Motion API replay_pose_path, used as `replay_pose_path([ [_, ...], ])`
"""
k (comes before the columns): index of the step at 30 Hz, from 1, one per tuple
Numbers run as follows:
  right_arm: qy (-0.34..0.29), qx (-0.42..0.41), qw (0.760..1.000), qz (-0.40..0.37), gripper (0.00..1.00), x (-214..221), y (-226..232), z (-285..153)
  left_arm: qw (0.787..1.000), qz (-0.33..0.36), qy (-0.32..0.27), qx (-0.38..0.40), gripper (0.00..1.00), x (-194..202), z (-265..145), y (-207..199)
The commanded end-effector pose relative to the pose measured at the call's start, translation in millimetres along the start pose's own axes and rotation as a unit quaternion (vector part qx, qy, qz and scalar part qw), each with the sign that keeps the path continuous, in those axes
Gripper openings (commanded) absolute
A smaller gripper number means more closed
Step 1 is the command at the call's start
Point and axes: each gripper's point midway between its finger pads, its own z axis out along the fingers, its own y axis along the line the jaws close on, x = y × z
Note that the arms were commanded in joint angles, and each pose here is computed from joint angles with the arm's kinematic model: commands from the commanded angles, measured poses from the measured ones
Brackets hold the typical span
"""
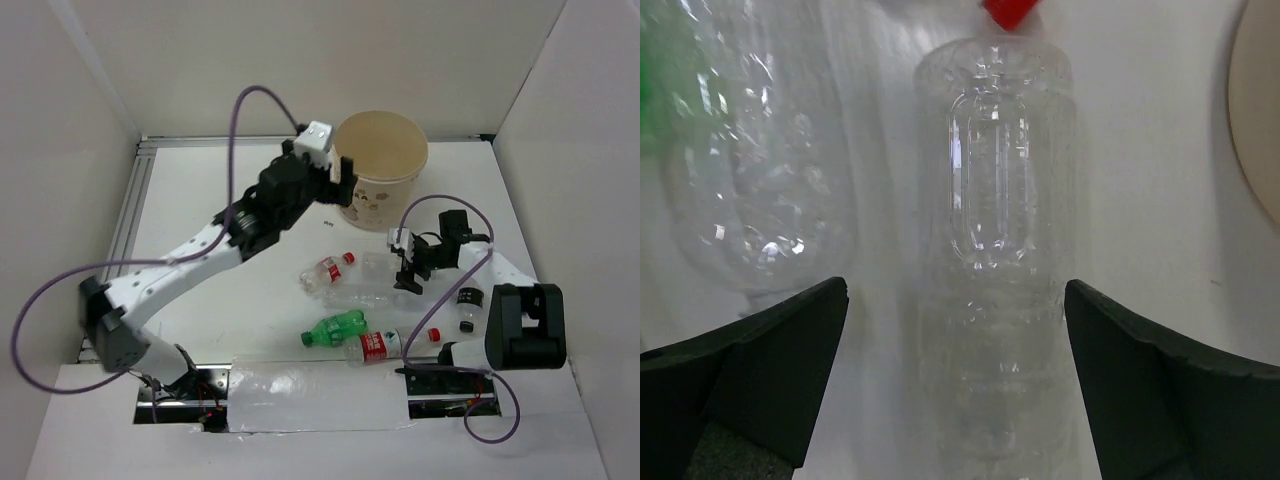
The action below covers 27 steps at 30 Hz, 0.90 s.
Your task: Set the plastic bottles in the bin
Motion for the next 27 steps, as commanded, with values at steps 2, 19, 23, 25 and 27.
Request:
replay_pose_path([
  [2,0.048,0.046,0.998,-0.003,0.94,23,-29,6,0.998,0.040,0.038,0.029,1.00,58,-55,24],
  [19,-0.055,-0.006,0.987,-0.153,0.35,-104,14,-71,0.976,0.110,0.173,0.066,1.00,209,-71,41],
  [23,-0.145,0.046,0.973,-0.176,0.35,-184,2,-116,0.967,0.139,0.197,0.085,1.00,225,-59,36],
  [25,-0.211,0.141,0.951,-0.175,0.35,-244,-32,-154,0.962,0.147,0.213,0.088,1.00,236,-56,36],
  [27,-0.242,0.189,0.934,-0.184,0.35,-270,-53,-172,0.960,0.153,0.219,0.089,1.00,241,-55,37],
])
